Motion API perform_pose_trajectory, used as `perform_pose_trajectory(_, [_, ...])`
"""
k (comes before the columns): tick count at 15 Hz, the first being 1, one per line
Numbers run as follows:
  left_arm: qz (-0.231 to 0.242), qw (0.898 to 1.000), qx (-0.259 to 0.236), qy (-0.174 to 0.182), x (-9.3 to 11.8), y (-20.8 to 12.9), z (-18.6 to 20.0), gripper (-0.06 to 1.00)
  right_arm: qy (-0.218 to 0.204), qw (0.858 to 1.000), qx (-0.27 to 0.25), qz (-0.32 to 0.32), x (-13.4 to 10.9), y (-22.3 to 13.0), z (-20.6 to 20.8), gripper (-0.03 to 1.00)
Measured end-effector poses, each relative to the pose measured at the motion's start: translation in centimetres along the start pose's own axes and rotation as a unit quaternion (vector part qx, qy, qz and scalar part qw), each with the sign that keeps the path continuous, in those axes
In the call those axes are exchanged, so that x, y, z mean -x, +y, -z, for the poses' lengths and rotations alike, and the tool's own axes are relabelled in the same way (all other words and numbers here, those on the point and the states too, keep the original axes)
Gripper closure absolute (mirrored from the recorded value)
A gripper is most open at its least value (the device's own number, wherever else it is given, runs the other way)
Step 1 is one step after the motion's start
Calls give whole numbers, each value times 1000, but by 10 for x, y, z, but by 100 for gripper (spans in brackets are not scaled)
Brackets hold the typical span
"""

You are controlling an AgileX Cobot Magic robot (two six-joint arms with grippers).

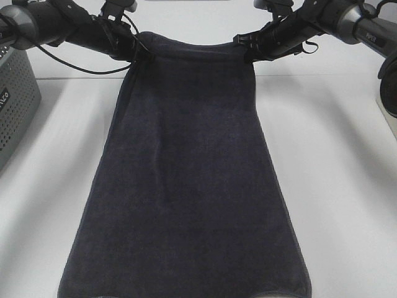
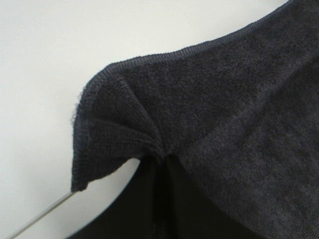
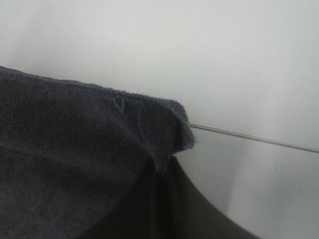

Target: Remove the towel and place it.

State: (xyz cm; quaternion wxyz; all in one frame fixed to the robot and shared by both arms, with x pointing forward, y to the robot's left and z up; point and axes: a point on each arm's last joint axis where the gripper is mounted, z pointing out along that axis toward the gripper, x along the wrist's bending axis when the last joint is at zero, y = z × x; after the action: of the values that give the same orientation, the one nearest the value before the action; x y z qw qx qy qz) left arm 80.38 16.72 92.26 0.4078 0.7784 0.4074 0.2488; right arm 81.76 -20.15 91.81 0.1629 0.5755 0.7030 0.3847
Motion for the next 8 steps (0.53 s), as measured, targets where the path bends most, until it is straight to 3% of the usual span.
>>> perform_pose_trajectory(8, [5, 1000, -13, 17, -2, -36, -26, 92, -10, 1000, -4, -11, 11, -25, -27, 95])
